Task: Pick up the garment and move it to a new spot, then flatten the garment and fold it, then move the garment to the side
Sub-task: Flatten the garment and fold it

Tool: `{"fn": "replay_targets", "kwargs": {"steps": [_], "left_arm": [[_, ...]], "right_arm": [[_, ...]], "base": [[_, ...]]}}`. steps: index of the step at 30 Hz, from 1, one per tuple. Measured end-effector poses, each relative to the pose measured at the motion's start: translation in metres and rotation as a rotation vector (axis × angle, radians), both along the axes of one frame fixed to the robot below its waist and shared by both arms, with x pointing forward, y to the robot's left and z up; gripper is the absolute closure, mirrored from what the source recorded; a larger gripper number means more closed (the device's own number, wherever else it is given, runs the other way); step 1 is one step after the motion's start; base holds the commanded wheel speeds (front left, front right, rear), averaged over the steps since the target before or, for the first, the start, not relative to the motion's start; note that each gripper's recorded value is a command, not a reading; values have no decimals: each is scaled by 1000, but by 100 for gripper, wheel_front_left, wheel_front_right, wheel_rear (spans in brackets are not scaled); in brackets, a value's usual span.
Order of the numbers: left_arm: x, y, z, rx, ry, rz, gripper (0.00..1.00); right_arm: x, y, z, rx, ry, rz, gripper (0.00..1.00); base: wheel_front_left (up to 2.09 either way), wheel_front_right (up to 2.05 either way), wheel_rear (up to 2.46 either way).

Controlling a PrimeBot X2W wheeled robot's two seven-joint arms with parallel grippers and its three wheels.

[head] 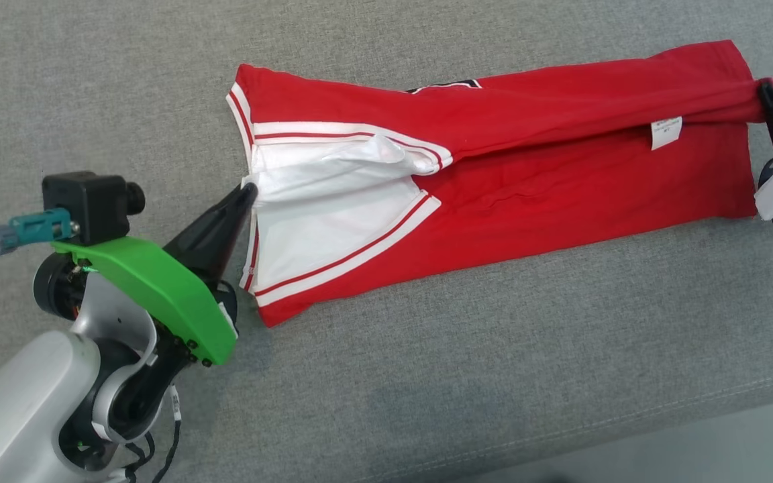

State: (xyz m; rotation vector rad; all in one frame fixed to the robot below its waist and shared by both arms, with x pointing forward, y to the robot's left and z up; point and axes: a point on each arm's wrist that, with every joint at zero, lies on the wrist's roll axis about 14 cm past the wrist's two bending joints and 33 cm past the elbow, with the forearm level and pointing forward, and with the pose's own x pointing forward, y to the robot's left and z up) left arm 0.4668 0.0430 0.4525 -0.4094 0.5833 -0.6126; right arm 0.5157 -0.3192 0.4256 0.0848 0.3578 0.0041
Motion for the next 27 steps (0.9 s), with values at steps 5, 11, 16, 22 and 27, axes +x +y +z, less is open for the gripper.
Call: {"fn": "replay_targets", "kwargs": {"steps": [5,11,16,22,27], "left_arm": [[-11,1,-20,17,42,9,100],[-28,-6,-43,20,88,18,75],[-32,-7,-51,41,69,68,0],[-31,0,-43,43,-19,177,0],[-32,13,-27,35,-133,302,0]], "right_arm": [[-10,4,-17,26,37,-8,100],[-20,2,-25,32,66,-23,0],[-27,2,-21,61,49,-46,0],[-43,-9,-7,89,-2,-97,0],[-63,-4,-3,137,-27,-124,0]], "base": [[0,0,0],[0,0,0],[0,0,0],[0,0,0],[0,0,0]]}}
